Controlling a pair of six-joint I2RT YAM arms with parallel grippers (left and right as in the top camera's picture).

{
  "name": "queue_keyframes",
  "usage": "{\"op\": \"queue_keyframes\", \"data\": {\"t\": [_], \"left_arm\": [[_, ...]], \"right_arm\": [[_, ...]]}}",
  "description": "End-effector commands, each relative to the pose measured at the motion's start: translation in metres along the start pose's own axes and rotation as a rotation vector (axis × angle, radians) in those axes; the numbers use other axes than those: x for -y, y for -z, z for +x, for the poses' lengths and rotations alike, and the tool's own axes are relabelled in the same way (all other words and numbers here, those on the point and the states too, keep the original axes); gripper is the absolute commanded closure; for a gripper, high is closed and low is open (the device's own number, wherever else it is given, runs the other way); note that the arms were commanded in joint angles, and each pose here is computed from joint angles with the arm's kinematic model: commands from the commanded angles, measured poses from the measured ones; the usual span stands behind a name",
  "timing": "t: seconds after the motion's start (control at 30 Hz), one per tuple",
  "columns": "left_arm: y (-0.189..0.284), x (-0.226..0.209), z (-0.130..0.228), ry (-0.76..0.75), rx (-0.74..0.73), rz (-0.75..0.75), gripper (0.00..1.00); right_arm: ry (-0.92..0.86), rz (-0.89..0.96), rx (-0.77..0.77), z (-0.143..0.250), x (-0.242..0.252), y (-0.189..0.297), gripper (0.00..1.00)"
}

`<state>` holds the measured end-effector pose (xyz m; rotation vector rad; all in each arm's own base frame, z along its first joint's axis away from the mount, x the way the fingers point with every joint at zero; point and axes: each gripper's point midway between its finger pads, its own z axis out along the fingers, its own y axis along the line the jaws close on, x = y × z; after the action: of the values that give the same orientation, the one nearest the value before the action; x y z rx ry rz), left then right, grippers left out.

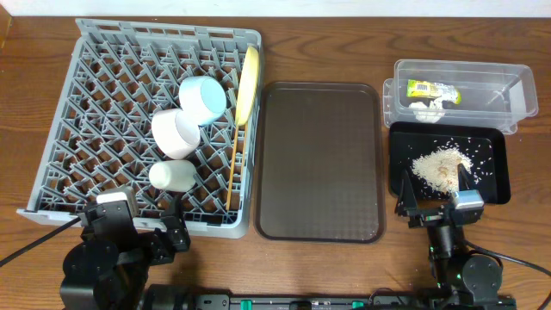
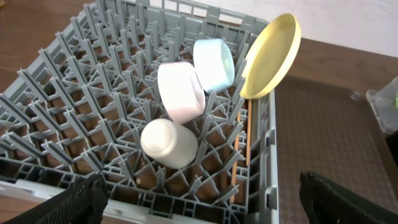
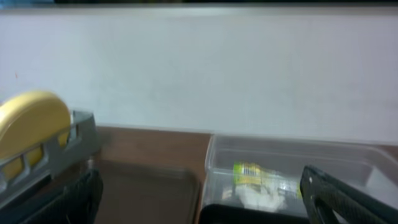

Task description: Sort waste into correct bins and load items into the dishwasher

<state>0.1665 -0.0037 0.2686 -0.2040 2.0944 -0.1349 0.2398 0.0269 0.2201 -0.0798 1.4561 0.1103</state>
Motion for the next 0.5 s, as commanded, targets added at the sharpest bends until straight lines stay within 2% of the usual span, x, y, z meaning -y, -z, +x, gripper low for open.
{"op": "queue_keyframes", "data": {"t": [0.0,0.13,0.27,0.47], "left_arm": [[0.000,-0.001,0.000,-0.021,0.002,-0.007,0.02],[0.000,-0.001,0.000,-0.021,0.002,-0.008,0.02],[0.000,-0.001,0.000,-0.021,0.002,-0.008,0.02],[0.000,-0.001,0.000,-0.021,0.002,-0.008,0.02]], "right_arm": [[0.007,-0.006,0.037,0.009,-0.001,-0.002,0.01],[0.004,-0.007,-0.045,0.029,-0.002,-0.002,0.01],[0.000,-0.003,-0.193,0.065,-0.001,0.003,0.01],[0.000,0.000,-0.194,0.065,0.000,0.002,0.01]]}}
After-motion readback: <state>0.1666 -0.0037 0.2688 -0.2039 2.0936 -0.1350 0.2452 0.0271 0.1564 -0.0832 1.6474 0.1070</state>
